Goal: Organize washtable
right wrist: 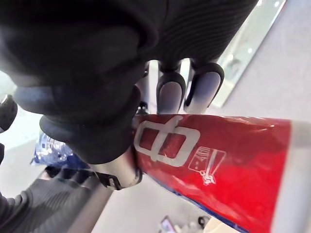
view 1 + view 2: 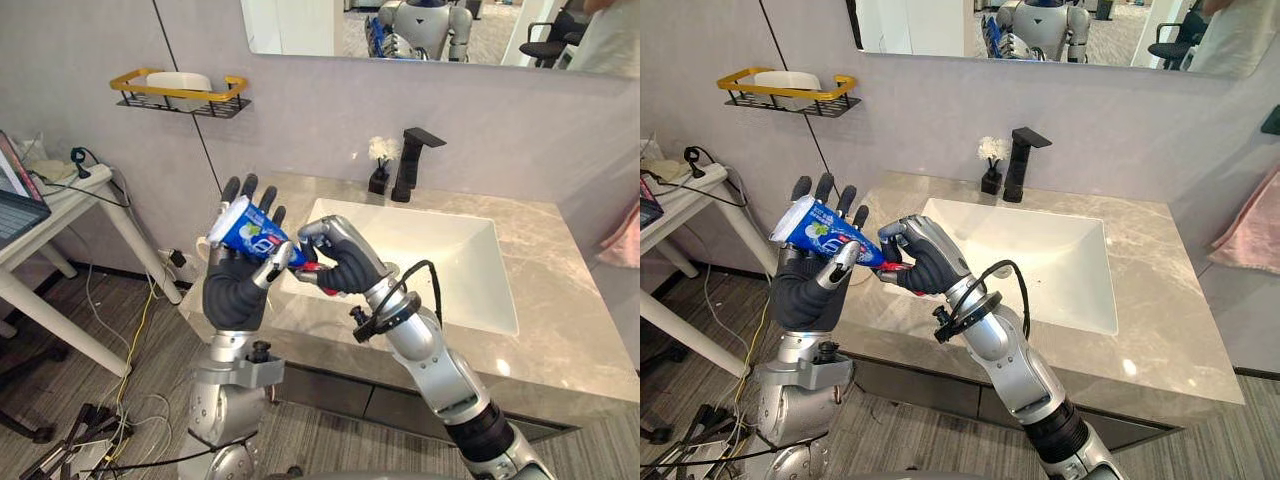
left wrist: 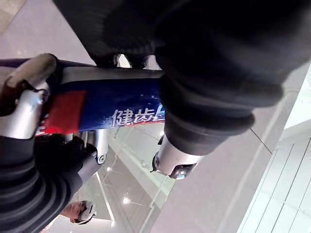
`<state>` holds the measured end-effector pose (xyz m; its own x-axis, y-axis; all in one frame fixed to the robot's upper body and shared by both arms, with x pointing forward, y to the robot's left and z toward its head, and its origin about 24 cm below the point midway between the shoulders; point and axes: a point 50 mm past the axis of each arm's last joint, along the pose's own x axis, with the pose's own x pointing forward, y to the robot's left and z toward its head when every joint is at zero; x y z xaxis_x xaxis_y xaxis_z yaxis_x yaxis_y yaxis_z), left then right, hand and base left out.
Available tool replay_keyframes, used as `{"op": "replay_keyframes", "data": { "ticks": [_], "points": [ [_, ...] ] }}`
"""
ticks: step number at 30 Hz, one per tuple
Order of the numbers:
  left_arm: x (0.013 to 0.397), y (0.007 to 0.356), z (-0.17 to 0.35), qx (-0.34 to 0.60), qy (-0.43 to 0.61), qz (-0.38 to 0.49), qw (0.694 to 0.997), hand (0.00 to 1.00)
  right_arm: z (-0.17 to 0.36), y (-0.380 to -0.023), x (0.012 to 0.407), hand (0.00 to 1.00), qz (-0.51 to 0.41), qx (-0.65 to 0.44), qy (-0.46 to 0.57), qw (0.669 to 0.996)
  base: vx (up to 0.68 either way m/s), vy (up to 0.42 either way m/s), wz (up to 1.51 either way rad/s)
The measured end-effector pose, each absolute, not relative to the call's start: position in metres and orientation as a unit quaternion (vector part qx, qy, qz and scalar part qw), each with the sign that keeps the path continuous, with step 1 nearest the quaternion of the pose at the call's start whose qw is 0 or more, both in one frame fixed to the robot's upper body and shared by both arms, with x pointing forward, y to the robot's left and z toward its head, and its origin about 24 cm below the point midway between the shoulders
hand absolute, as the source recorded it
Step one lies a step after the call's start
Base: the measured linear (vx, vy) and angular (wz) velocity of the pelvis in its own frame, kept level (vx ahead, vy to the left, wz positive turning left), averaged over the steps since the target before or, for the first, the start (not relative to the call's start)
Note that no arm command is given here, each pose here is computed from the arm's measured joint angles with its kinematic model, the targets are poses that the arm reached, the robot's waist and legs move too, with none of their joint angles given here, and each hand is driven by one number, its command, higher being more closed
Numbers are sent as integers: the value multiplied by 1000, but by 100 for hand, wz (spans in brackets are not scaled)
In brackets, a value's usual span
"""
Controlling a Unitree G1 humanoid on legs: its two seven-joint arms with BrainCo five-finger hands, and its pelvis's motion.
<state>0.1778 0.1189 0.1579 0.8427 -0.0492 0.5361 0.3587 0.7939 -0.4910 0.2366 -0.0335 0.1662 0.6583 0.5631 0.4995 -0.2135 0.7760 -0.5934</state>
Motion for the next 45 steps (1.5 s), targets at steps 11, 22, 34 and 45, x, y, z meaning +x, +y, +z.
{"op": "replay_keyframes", "data": {
  "ticks": [11, 22, 34, 45],
  "points": [
    [189, 113, 152, -295, -241, -114, 918, 100, 167, -32, 237, 100, 221, -255, -353, 873, -5, -1, -1],
    [191, 112, 146, -294, -231, -109, 921, 100, 160, -33, 238, 0, 232, -266, -350, 867, -25, 0, -4],
    [199, 96, 161, -265, -255, -150, 918, 100, 165, -57, 243, 0, 180, -247, -358, 882, -17, 0, -5],
    [210, 84, 186, -239, -312, -188, 900, 100, 162, -148, 247, 0, -47, -181, -314, 931, -26, 0, -4]
  ]
}}
